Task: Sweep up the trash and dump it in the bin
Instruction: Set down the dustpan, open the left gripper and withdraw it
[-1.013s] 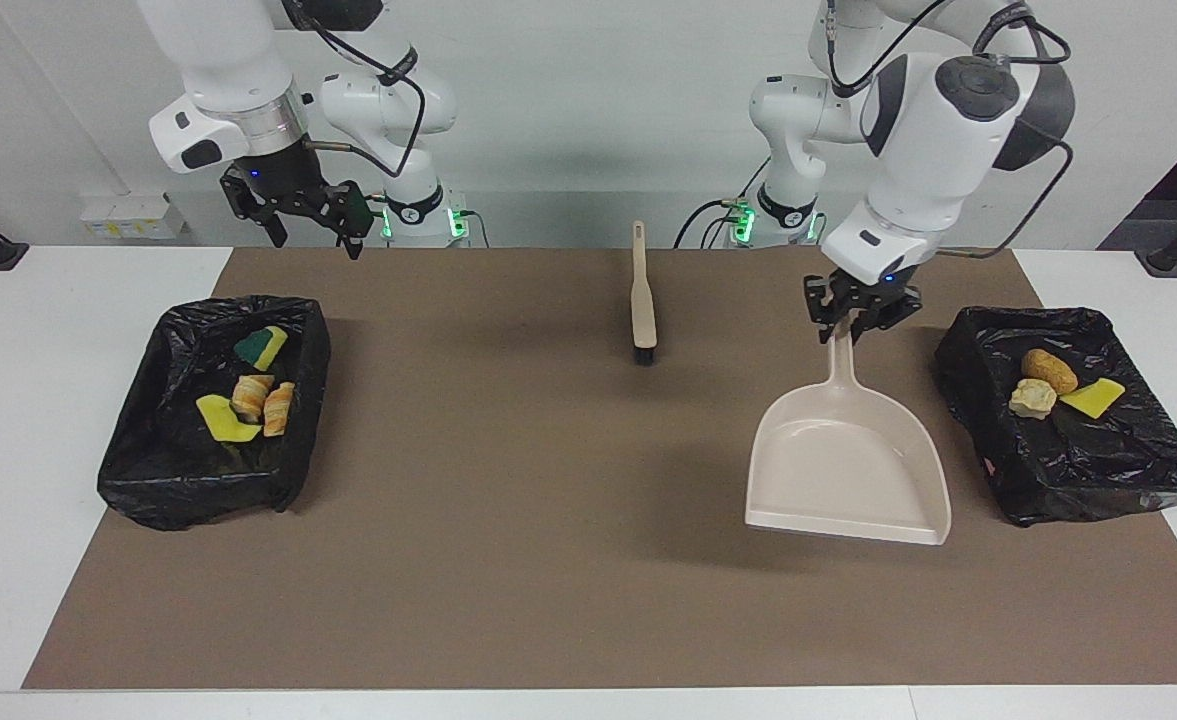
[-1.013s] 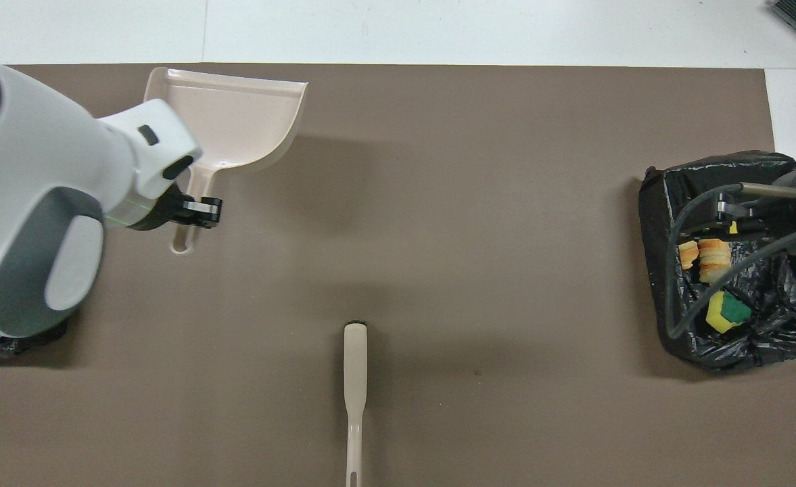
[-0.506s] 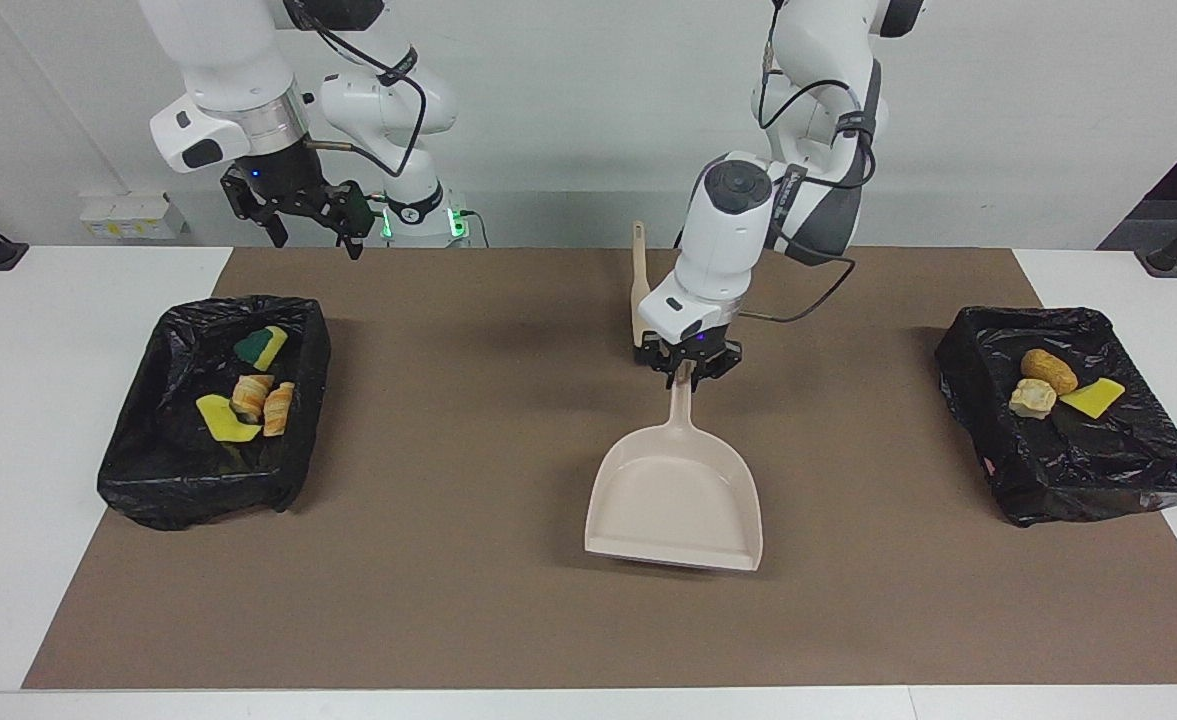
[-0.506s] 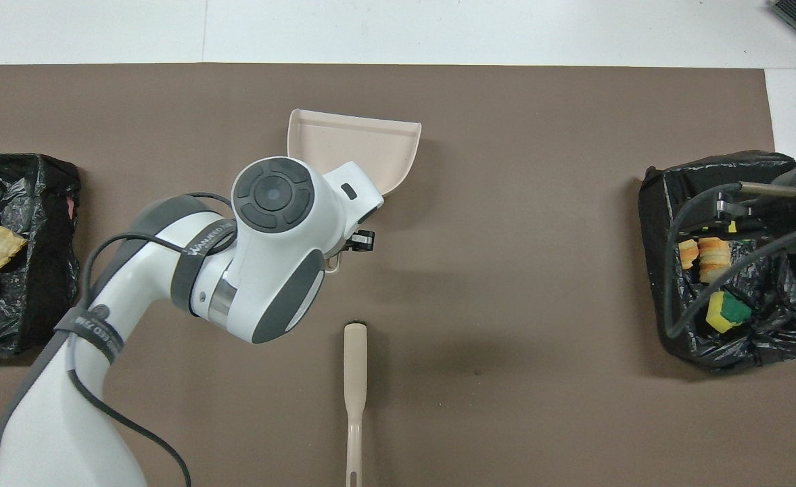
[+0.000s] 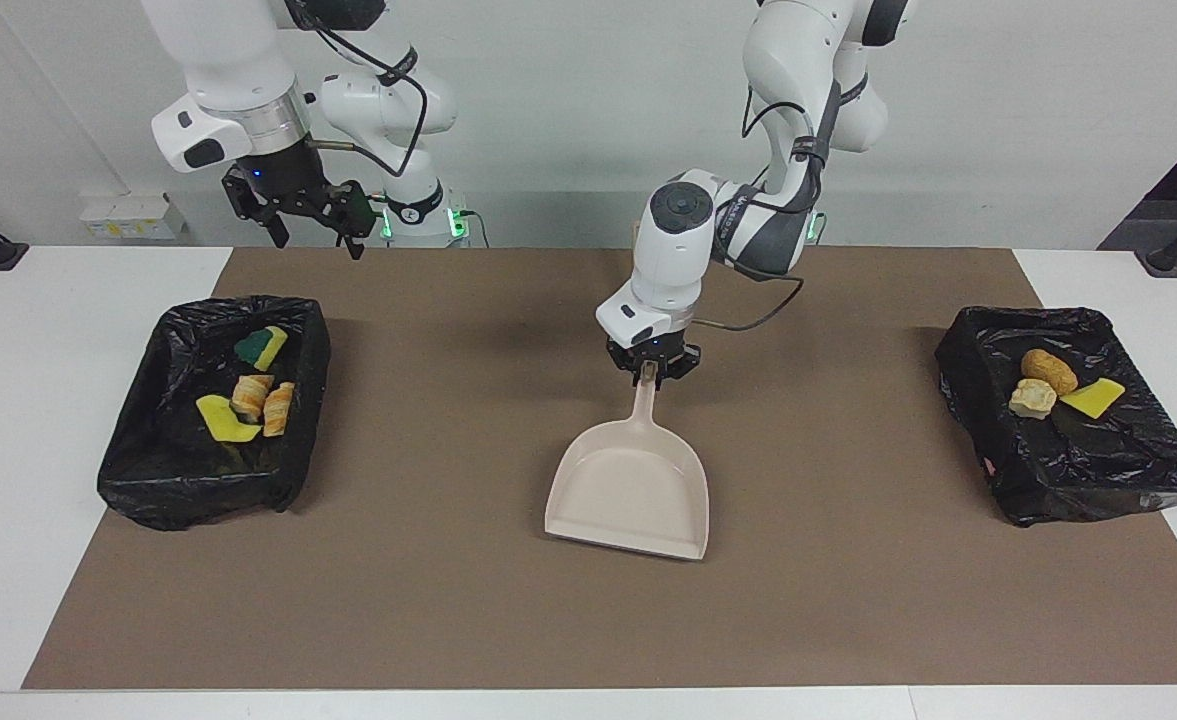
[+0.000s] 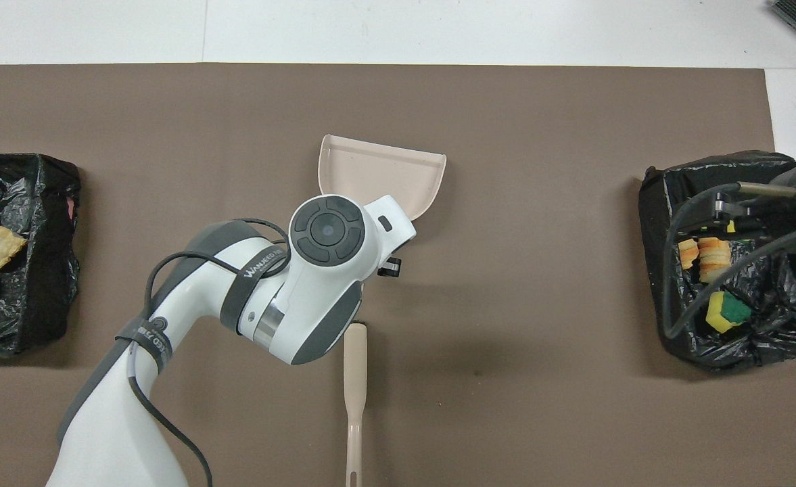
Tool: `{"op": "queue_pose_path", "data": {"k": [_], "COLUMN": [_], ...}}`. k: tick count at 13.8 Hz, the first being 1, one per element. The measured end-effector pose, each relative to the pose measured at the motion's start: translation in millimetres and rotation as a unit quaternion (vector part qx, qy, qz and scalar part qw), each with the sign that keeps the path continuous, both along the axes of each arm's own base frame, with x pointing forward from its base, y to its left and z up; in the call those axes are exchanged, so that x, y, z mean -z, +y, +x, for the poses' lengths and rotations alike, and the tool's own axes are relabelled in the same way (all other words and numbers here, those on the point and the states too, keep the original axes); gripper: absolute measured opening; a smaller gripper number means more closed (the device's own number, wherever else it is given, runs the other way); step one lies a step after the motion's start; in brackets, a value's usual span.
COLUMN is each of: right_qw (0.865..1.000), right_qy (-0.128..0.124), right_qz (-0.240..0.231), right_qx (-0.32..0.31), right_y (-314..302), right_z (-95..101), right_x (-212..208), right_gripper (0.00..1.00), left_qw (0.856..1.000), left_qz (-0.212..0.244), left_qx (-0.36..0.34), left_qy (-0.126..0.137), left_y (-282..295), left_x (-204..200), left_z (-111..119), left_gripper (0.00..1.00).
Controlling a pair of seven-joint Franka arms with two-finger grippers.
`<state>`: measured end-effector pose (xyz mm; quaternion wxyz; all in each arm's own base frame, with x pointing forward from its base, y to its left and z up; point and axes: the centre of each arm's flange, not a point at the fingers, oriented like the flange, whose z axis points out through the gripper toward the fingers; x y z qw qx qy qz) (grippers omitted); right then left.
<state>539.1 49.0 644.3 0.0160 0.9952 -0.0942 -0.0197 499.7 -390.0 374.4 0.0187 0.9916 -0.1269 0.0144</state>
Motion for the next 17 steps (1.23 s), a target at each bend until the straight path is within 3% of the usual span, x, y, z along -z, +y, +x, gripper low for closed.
{"op": "queue_pose_path", "data": {"k": [6, 7, 11, 12, 17], "right_qw": [1.000, 1.000, 1.000, 1.000, 1.000], "right_qy": [0.000, 0.000, 0.000, 0.000, 0.000], "right_qz": [0.000, 0.000, 0.000, 0.000, 0.000], "right_qx": [-0.001, -0.001, -0.001, -0.001, 0.000], "right_y": [1.3, 1.4, 1.2, 0.7, -0.3], "right_z": [-0.1, -0.1, -0.1, -0.1, 0.0], "right_x": [-0.1, -0.1, -0.2, -0.2, -0.2], "right_gripper": [1.00, 1.00, 1.00, 1.00, 1.00], "left_qw": [0.997, 0.997, 0.994, 0.993, 0.984], "left_qz": [-0.013, -0.015, -0.024, -0.025, -0.012], "left_qx": [-0.077, -0.080, -0.105, -0.116, -0.175], "left_qy": [-0.009, -0.012, -0.027, -0.030, -0.021], "left_y": [-5.0, -4.7, 13.4, 24.2, 121.4], "left_x": [15.2, 14.0, -7.1, -15.8, -61.6], "left_z": [-8.6, -7.5, 7.6, 15.1, 58.5], "left_gripper": [0.32, 0.38, 0.83, 0.98, 1.00]}}
